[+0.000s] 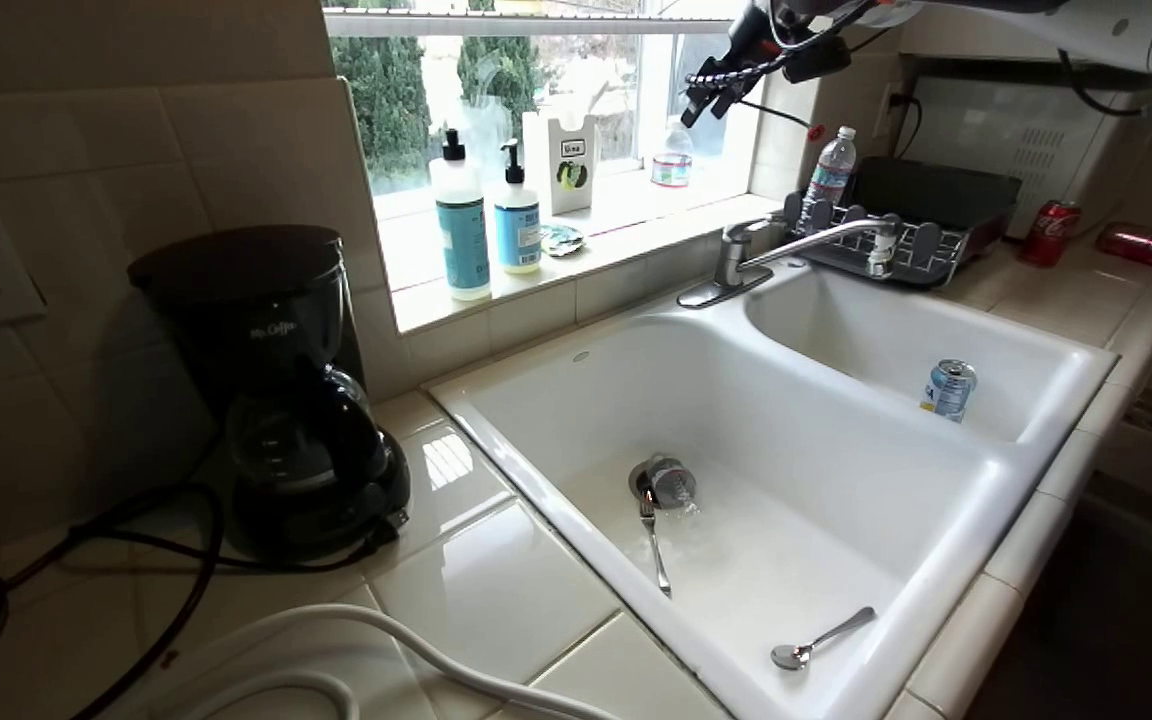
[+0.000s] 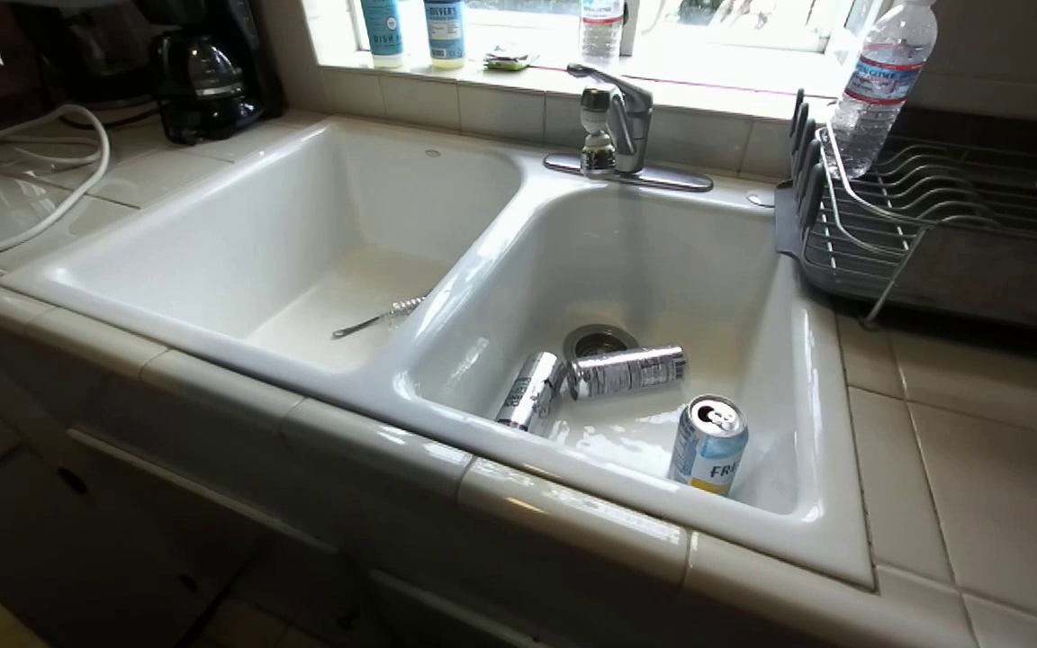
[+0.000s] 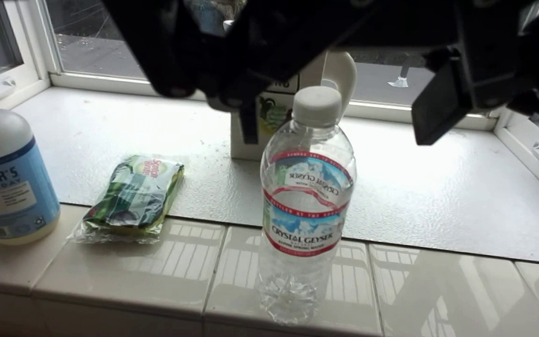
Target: Put the plastic bottle on the drying rack
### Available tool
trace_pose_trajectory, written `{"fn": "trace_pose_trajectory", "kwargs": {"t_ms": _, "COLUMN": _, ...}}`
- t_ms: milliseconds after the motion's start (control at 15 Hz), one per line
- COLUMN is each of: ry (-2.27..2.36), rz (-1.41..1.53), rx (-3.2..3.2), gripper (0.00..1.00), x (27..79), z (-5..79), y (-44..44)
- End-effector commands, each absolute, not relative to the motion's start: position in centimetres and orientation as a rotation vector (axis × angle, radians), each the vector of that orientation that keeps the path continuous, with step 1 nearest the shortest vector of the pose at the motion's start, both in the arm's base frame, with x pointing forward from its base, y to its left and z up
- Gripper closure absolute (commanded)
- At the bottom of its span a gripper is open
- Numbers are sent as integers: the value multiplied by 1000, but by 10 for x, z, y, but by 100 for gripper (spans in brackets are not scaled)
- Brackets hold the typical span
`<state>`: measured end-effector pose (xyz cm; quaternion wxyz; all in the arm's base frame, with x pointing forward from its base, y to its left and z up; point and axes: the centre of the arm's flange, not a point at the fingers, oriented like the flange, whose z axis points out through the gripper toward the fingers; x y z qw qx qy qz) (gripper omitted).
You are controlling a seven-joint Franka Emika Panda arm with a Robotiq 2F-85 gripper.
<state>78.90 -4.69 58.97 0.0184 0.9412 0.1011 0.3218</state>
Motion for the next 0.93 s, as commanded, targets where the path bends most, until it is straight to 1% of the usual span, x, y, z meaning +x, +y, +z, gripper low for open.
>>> {"fn": "trace_pose_trajectory", "kwargs": {"t_ms": 0, "ry": 298, "rz": 1075, "rx": 2893, "gripper": 22, "x": 811, "z": 588, "y": -43}}
{"fn": "trace_pose_trajectory", "kwargs": {"t_ms": 200, "ry": 304, "rz": 1103, "rx": 2884, "gripper": 12, "x": 816, "z": 583, "y": -42}}
{"fn": "trace_pose_trajectory", "kwargs": {"t_ms": 267, "ry": 306, "rz": 1105, "rx": 2886, "gripper": 14, "x": 817, "z": 581, "y": -42}}
{"fn": "trace_pose_trajectory", "kwargs": {"t_ms": 333, "ry": 309, "rz": 1106, "rx": 2891, "gripper": 19, "x": 818, "z": 579, "y": -42}}
{"fn": "trace_pose_trajectory", "kwargs": {"t_ms": 400, "ry": 308, "rz": 1105, "rx": 2897, "gripper": 19, "x": 819, "z": 577, "y": -42}}
{"fn": "trace_pose_trajectory", "kwargs": {"t_ms": 467, "ry": 312, "rz": 1106, "rx": 2897, "gripper": 27, "x": 821, "z": 576, "y": -41}}
{"fn": "trace_pose_trajectory", "kwargs": {"t_ms": 533, "ry": 314, "rz": 1109, "rx": 2894, "gripper": 30, "x": 822, "z": 575, "y": -41}}
{"fn": "trace_pose_trajectory", "kwargs": {"t_ms": 667, "ry": 315, "rz": 1129, "rx": 2877, "gripper": 41, "x": 825, "z": 575, "y": -41}}
{"fn": "trace_pose_trajectory", "kwargs": {"t_ms": 800, "ry": 313, "rz": 1156, "rx": 2860, "gripper": 32, "x": 826, "z": 578, "y": -42}}
{"fn": "trace_pose_trajectory", "kwargs": {"t_ms": 867, "ry": 312, "rz": 1165, "rx": 2856, "gripper": 36, "x": 827, "z": 579, "y": -43}}
